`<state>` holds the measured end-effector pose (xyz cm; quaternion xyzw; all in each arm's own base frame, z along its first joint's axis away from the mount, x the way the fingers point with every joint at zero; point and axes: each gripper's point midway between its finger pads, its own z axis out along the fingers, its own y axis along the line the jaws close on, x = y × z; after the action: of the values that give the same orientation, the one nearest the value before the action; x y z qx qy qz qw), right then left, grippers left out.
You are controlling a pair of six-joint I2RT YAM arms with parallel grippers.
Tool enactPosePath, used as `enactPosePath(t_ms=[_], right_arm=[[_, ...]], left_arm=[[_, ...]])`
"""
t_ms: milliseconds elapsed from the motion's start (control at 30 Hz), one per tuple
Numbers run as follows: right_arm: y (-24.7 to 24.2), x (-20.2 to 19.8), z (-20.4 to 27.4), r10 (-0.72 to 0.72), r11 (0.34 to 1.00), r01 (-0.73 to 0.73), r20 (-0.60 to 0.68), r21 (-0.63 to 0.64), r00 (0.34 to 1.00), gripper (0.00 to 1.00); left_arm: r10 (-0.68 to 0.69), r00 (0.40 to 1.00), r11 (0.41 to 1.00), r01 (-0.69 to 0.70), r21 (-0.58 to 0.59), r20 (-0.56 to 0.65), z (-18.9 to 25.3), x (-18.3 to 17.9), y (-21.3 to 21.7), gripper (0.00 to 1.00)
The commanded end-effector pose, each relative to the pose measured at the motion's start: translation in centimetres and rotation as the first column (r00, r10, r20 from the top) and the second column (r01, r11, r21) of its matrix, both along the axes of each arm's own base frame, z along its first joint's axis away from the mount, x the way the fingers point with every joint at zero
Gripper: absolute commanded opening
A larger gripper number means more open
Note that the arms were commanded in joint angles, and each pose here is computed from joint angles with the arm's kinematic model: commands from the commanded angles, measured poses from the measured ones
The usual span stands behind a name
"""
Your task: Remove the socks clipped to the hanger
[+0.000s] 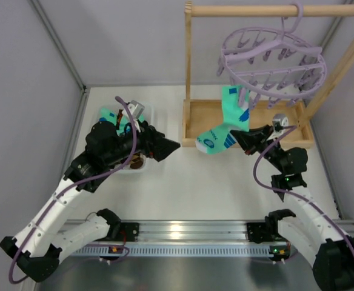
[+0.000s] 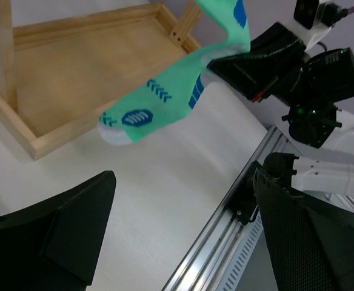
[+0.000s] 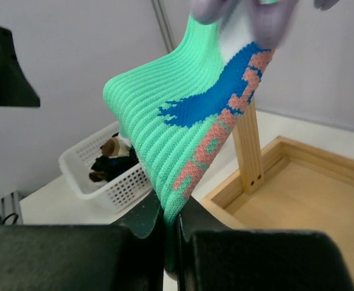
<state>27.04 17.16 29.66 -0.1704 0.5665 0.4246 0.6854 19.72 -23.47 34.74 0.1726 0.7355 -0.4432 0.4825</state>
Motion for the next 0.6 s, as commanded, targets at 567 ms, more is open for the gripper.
enactPosePath(t_ms=[567], right_arm=[[1.3, -9.3, -0.5, 0.229, 0.962, -0.252, -0.191, -0.107, 0.955, 0.0]], left_arm=[[-0.269, 0.931, 0.917, 0.326, -0.232, 0.245, 12.7, 5.2, -17.5, 0.98]])
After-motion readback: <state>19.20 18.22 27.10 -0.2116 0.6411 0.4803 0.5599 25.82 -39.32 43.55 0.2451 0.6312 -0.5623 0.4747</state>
